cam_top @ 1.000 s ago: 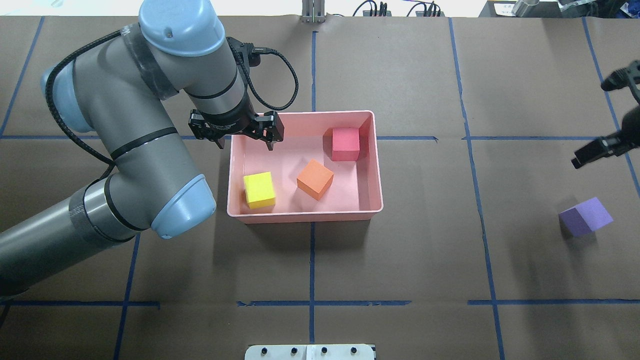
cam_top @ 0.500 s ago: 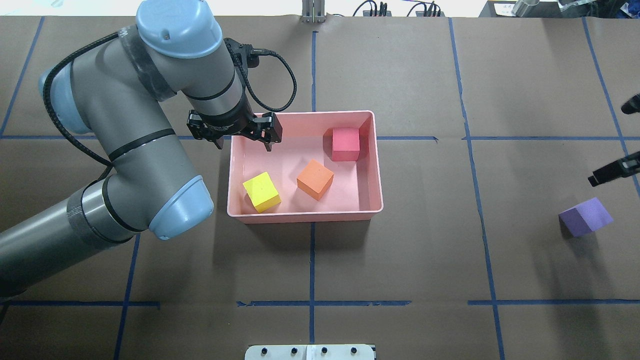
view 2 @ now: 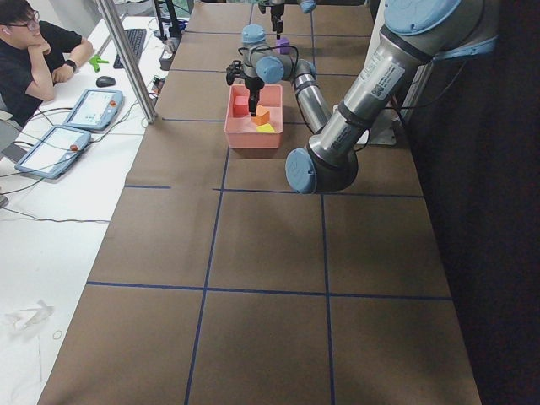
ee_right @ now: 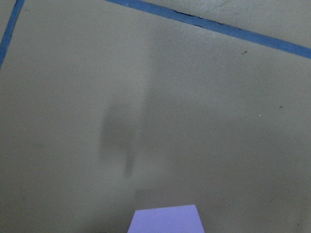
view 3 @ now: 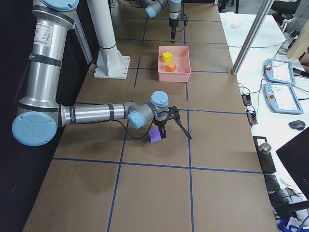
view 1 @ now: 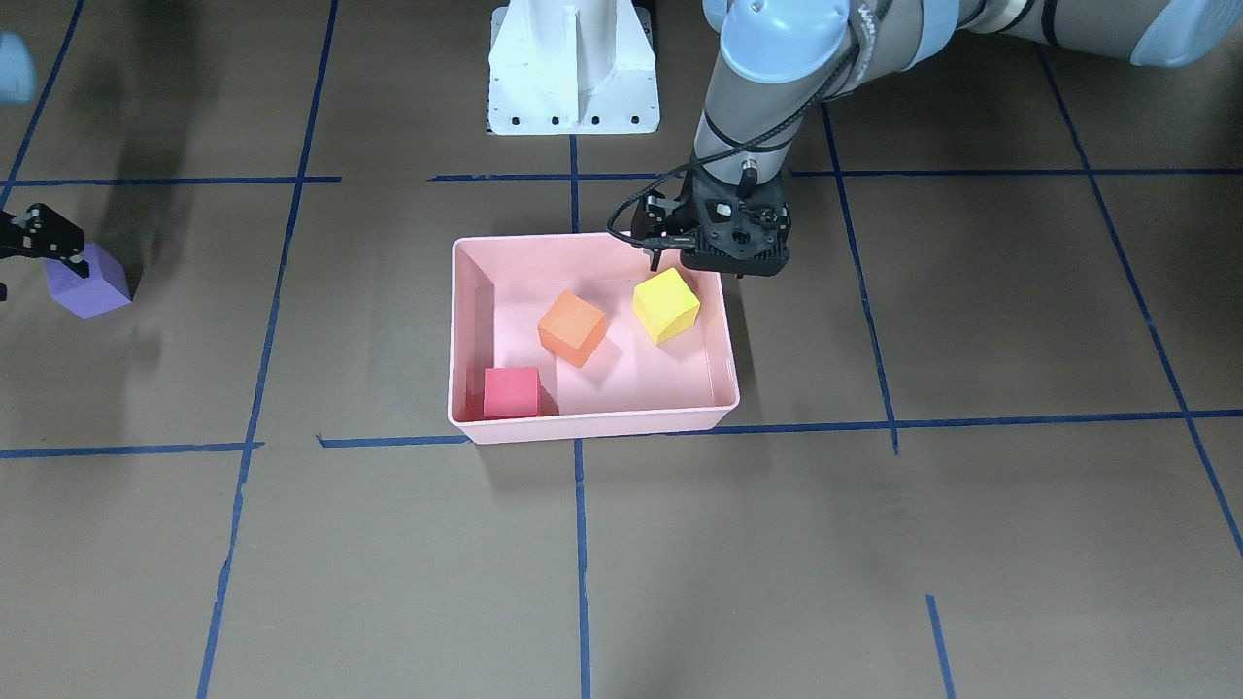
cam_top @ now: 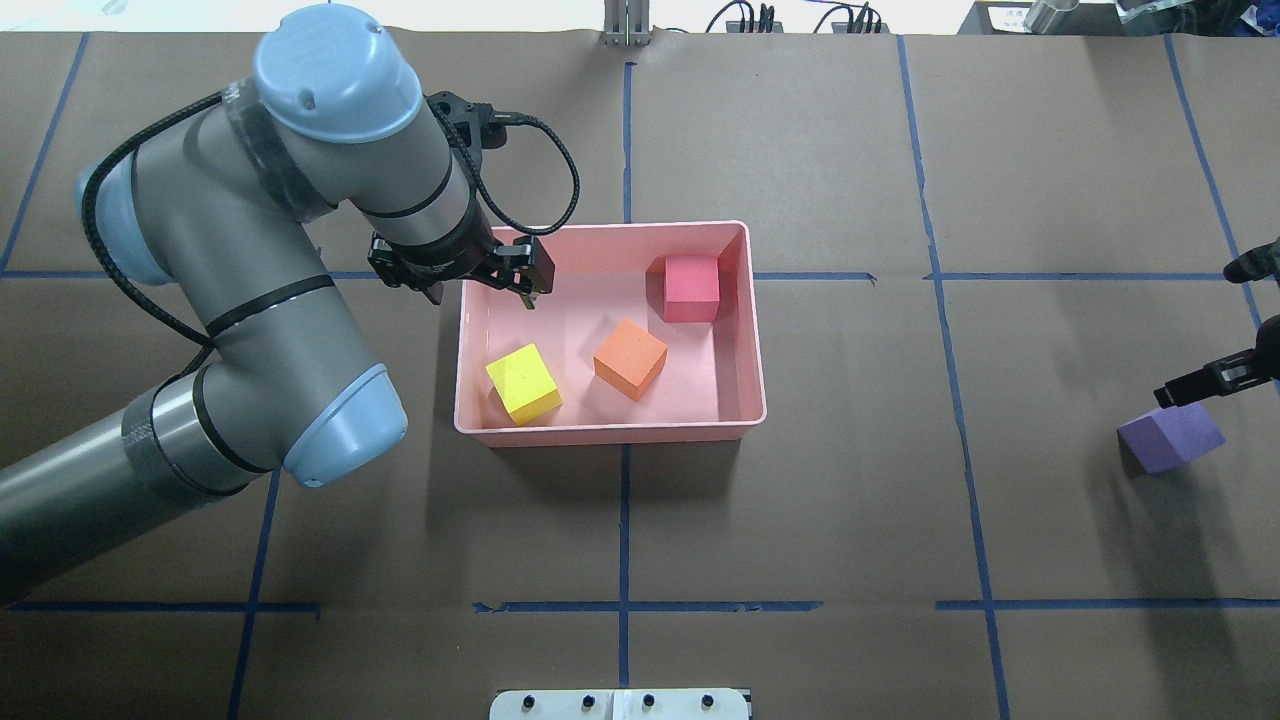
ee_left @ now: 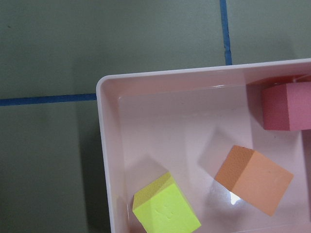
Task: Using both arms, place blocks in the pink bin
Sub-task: 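Raise the left gripper from the bin while the right gripper lowers onto the purple cube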
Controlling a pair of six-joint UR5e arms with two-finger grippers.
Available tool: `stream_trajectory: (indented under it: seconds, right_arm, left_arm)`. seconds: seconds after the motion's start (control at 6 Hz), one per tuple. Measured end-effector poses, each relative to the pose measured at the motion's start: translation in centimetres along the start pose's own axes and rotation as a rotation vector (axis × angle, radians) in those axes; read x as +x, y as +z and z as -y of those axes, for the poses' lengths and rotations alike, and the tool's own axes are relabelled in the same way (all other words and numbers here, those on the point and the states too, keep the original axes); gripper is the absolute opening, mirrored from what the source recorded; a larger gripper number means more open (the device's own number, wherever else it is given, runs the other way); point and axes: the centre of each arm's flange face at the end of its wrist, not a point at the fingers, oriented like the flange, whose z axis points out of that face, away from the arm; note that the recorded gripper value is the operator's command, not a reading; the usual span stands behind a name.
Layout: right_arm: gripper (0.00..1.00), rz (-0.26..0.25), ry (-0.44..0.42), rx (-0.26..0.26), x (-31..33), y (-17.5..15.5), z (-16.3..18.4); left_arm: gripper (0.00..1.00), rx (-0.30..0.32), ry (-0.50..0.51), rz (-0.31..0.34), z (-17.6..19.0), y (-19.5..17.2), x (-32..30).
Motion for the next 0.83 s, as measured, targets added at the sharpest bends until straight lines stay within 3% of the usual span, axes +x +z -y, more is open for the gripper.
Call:
stream_trajectory:
  seconds: [0.33, 0.67, 0.83]
  right_arm:
    - [1.00, -0.004, -0.014, -0.011, -0.5, 1.0, -0.4]
    - [1.00, -0.041, -0.037, -0.053, -0.2, 3.5, -1.5]
    - [0.55, -0.048, -0.047, -0.069, -0.1, 4.3, -1.8]
  left_arm:
    - [1.00, -0.001, 0.003, 0.000, -0.1, 0.6, -0.6]
    - [1.00, -0.002, 0.001, 0.005, -0.1, 0.8, -0.9]
    - [1.00, -0.003, 0.001, 0.007, -0.1, 0.9, -1.0]
